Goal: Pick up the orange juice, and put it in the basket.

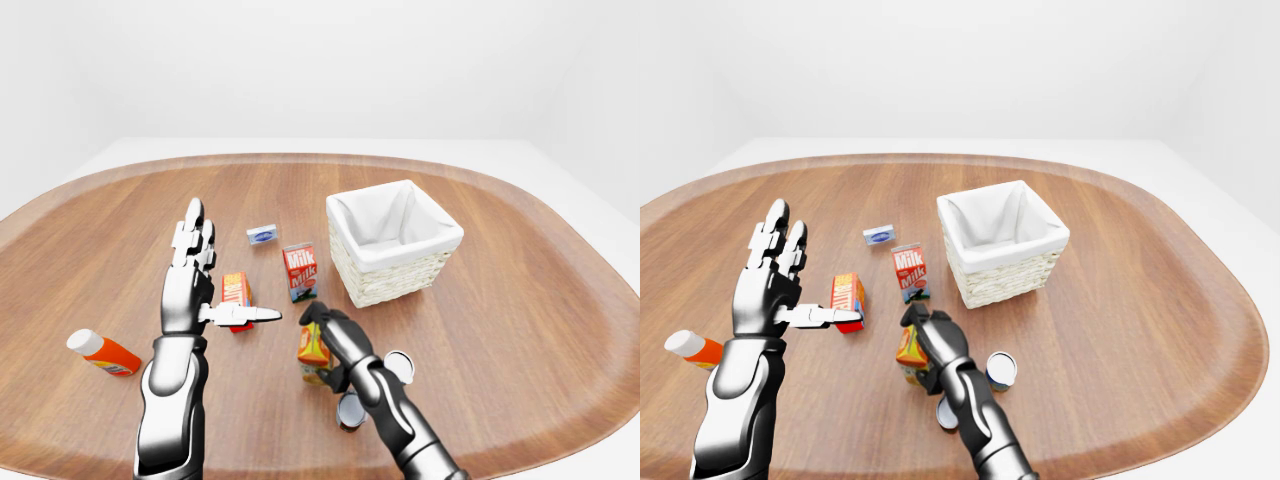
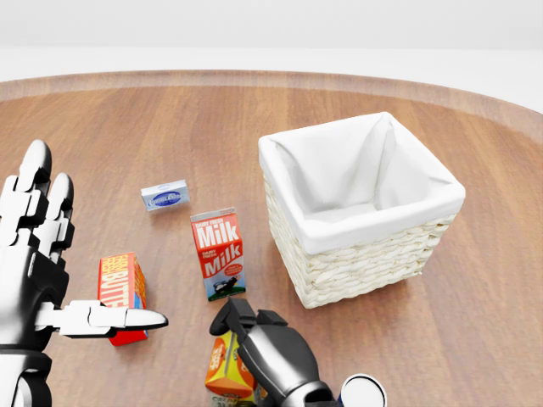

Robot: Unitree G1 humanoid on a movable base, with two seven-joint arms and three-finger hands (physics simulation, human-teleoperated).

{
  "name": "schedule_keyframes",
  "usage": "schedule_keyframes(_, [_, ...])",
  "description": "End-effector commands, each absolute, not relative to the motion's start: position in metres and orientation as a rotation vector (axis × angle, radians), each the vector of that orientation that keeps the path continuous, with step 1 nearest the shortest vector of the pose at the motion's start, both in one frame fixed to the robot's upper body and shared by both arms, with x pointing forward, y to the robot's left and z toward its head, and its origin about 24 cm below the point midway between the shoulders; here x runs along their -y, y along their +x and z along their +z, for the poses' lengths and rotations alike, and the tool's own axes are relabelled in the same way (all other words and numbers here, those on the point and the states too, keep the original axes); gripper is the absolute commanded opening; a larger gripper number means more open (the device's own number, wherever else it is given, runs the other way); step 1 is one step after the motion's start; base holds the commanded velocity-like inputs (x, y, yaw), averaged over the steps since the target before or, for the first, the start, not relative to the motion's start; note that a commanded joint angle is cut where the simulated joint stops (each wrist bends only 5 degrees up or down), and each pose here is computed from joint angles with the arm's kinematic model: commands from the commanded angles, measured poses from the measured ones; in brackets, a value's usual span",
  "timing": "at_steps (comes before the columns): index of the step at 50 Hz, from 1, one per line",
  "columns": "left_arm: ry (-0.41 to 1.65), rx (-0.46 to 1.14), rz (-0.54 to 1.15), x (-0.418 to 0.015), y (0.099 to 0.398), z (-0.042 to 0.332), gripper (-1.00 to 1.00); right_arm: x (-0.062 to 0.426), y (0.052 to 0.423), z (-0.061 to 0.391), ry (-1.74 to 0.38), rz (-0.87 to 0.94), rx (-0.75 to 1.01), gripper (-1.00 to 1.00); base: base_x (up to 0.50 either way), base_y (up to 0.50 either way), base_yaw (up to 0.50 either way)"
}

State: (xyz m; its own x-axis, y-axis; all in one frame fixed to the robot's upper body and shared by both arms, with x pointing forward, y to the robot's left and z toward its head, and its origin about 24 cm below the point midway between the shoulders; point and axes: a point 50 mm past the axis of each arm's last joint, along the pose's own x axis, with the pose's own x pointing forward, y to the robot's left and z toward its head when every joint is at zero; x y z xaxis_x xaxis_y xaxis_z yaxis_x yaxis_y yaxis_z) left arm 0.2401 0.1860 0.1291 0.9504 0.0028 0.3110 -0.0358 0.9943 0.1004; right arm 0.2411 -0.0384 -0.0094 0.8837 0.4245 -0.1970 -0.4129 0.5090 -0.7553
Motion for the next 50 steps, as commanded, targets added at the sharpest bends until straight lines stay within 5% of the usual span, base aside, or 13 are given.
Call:
schedule_keyframes(1, [0.106,0.316,0.019,-0.186,0.240,0.129,1.00,0.039,0.249,0.002,-0.981,0.459,0.084,-1.00,0.00,0.00,0.00])
schedule_keyframes(50, [0.105,0.316,0.019,-0.186,0.240,0.129,1.00,0.028,0.291,0.073,-0.951,0.439,0.268,-1.00,0.00,0.00,0.00])
